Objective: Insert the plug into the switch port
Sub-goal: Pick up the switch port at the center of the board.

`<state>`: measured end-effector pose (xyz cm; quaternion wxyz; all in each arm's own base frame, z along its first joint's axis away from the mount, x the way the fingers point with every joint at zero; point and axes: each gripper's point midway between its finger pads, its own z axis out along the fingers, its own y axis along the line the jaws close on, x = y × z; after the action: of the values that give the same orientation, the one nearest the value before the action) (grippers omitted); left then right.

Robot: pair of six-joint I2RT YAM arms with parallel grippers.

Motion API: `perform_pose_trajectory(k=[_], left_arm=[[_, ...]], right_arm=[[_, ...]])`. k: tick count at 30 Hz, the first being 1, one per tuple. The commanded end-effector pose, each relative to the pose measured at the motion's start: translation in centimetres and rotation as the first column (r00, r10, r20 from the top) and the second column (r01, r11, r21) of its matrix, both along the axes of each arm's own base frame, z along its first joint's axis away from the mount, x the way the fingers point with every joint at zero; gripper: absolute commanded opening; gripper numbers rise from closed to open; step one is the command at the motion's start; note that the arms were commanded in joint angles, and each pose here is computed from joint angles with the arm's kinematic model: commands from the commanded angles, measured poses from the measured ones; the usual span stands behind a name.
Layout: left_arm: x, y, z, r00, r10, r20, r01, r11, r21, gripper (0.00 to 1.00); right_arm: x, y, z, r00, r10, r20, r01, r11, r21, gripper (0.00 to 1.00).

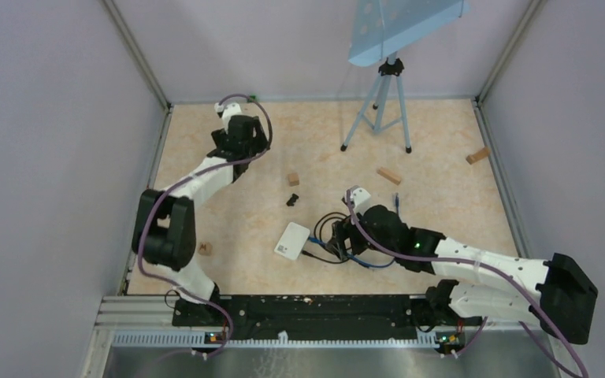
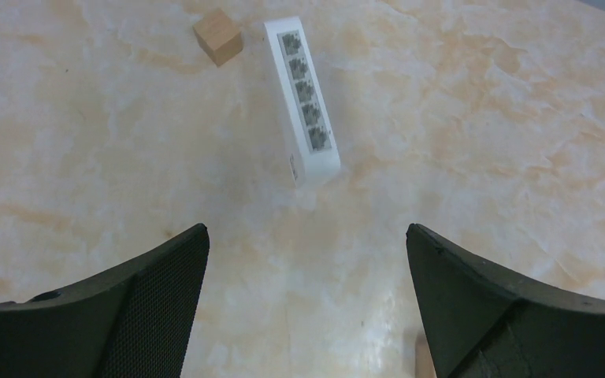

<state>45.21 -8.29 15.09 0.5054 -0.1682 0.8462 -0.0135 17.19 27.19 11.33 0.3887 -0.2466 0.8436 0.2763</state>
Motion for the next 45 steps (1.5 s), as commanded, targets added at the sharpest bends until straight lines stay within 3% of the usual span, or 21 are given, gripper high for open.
perform_pose_trajectory(k=[1,7,12,18,23,29,34,36,38,42,45], left_arm=[[5.3,0.2,-0.2,0.999,0.026,0.024,-0.027,0.999,0.043,0.99],[10.2,0.5,-2.7,0.998,0.058,0.012,-0.058,0.996,0.061,0.99],[11.7,1.3,-5.4,0.994,0.097,-0.057,-0.089,0.987,0.133,0.96],[11.4,1.7,-7.0,0.991,0.092,-0.094,-0.073,0.98,0.185,0.73],[10.1,1.8,-7.2,0.991,0.076,-0.107,-0.055,0.981,0.186,0.39],[7.6,0.8,-3.7,0.996,0.025,-0.088,-0.01,0.986,0.167,0.04],[2.9,-3.8,4.0,0.988,-0.131,0.083,0.116,0.979,0.165,0.0],[0.1,-6.7,6.6,0.956,-0.252,0.148,0.228,0.96,0.16,0.0],[-3.7,-10.6,9.4,0.873,-0.433,0.224,0.413,0.901,0.13,0.0],[-11.4,-15.5,12.2,0.653,-0.672,0.35,0.715,0.699,0.009,0.0],[-16.8,-16.6,13.6,0.519,-0.73,0.445,0.828,0.559,-0.049,0.0]], right_arm=[[-0.6,-0.9,0.9,0.999,-0.034,-0.01,0.035,0.997,0.062,0.75],[-0.5,-2.0,1.1,0.998,-0.048,0.027,0.046,0.998,0.052,0.75],[-0.4,-2.2,1.2,0.998,-0.038,0.04,0.037,0.999,0.023,0.73],[-0.5,-1.9,1.3,0.999,-0.022,0.038,0.021,1.0,0.023,0.63],[-0.9,-1.6,1.6,1.0,0.001,0.03,-0.002,0.999,0.036,0.53],[-0.9,-1.9,3.2,0.999,-0.021,0.046,0.017,0.997,0.077,0.54],[-0.5,-2.8,5.0,0.993,-0.076,0.088,0.063,0.988,0.142,0.6],[-0.4,-3.3,5.6,0.989,-0.101,0.105,0.083,0.983,0.163,0.61],[-0.3,-3.9,6.2,0.984,-0.127,0.122,0.103,0.977,0.186,0.62],[-0.1,-5.4,8.1,0.967,-0.191,0.168,0.143,0.955,0.26,0.63],[-0.1,-6.6,10.7,0.945,-0.242,0.221,0.154,0.923,0.352,0.64]])
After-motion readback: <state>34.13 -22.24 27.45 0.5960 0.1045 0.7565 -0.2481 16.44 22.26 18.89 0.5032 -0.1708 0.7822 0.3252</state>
